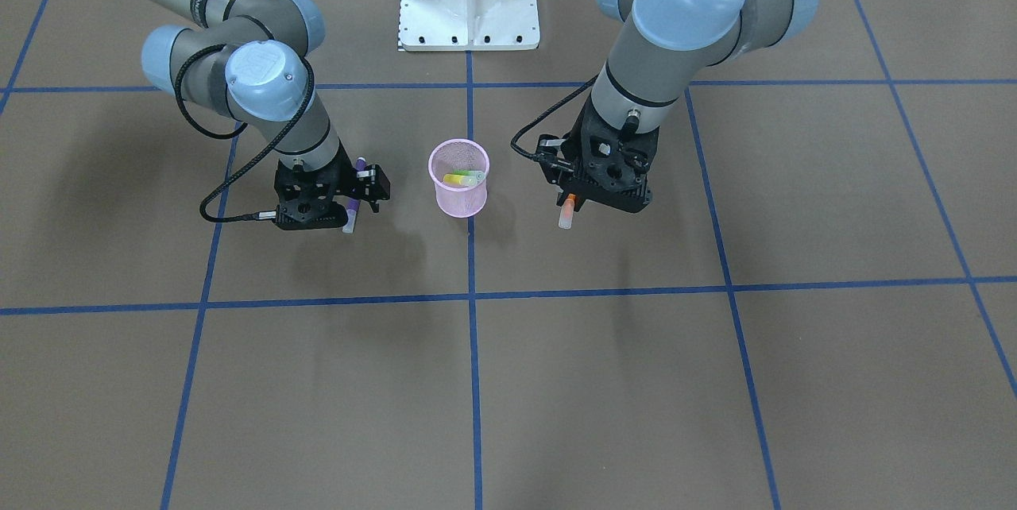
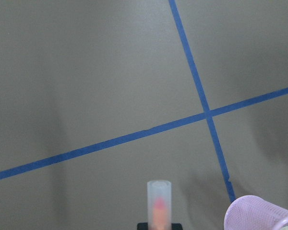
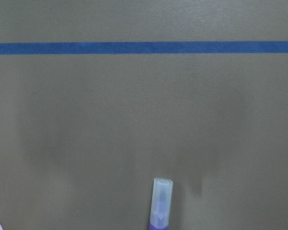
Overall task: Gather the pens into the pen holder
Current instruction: 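Close left gripper on the orange pen while right closes on purple pen, then lift the orange pen with left gripper while right lifts the purple pen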
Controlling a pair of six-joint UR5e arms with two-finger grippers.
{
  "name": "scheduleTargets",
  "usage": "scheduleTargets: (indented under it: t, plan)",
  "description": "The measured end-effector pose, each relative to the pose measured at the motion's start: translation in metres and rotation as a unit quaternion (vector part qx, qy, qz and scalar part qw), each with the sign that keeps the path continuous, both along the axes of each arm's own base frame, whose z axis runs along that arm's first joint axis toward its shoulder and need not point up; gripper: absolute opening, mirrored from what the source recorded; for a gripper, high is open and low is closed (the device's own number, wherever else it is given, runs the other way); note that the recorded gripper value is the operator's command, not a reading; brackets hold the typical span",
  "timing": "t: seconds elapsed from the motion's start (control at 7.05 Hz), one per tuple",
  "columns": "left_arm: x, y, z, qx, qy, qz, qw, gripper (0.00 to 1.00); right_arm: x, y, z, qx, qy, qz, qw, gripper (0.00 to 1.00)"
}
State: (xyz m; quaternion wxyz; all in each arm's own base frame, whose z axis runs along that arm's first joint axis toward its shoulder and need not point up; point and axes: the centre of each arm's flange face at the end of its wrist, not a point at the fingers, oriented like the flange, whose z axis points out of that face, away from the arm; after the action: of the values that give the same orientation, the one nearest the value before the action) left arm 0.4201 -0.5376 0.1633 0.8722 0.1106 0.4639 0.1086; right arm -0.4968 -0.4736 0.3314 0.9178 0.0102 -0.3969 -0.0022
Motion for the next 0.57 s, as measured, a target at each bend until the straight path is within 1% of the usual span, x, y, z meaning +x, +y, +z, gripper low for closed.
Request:
scheduleTargets:
  t: [0.14, 0.28, 0.43, 0.57]
  plan:
    - [-0.0007, 0.0001, -0.0036, 0.002, 0.002, 0.000, 1.0000, 0.00, -0.0030, -0.0010, 0.0037, 0.001, -0.001, 0.000, 1.0000, 0.73]
    - [-0.0010, 0.0000, -0.0052, 0.003, 0.003, 0.000, 1.0000, 0.00, -0.0039, -0.0014, 0.0044, 0.001, -0.001, 0.001, 1.0000, 0.56]
    - [-0.0010, -0.0002, -0.0056, 0.003, 0.003, 0.000, 1.0000, 0.00, -0.0041, -0.0014, 0.0047, 0.000, -0.002, 0.001, 1.0000, 0.47]
    - [-0.0016, -0.0007, -0.0058, 0.003, 0.003, -0.001, 1.0000, 0.00, -0.0037, -0.0014, 0.0060, -0.001, -0.001, 0.001, 1.0000, 0.47]
